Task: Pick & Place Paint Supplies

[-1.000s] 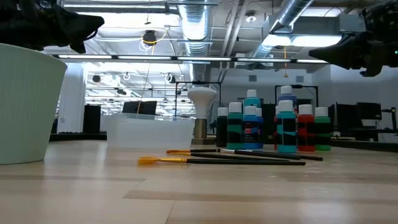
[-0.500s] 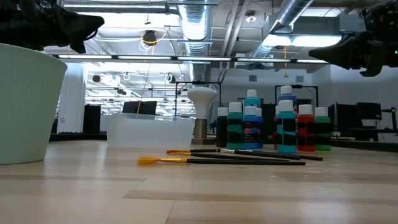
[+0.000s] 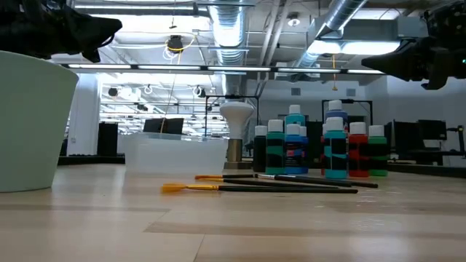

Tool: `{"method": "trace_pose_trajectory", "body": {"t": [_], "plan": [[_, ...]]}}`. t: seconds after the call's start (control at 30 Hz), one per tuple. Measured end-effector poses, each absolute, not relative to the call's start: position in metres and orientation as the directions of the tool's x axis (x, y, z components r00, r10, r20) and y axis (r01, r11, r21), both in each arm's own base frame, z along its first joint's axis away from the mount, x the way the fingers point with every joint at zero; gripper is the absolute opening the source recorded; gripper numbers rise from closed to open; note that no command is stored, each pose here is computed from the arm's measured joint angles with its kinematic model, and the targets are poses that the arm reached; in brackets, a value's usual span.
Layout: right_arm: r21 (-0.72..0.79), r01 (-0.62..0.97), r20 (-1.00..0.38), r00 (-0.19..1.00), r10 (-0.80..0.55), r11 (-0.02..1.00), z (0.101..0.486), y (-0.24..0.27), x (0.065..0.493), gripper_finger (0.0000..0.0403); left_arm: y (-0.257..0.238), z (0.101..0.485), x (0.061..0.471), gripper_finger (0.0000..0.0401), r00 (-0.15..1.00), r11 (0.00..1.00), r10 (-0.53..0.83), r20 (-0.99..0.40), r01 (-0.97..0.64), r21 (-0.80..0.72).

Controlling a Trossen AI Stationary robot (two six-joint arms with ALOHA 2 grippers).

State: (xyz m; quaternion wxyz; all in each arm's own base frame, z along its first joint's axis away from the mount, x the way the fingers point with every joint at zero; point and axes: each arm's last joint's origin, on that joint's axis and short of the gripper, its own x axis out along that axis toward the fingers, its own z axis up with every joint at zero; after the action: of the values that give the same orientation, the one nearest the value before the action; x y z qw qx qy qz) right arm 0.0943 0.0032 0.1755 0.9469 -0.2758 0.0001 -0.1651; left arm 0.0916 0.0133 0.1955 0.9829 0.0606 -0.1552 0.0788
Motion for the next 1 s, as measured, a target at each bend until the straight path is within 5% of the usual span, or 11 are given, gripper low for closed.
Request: {"method": "trace_pose_trajectory", "body": {"t": [1.0], "plan": [[-0.524, 0.311, 0.089, 0.946, -0.313, 0.793, 0.175, 0.003, 0.094, 0.0000, 0.013, 0.206, 0.087, 0.0002, 0.893, 0.986, 0.144, 0.427, -0.164, 0.011]]}}
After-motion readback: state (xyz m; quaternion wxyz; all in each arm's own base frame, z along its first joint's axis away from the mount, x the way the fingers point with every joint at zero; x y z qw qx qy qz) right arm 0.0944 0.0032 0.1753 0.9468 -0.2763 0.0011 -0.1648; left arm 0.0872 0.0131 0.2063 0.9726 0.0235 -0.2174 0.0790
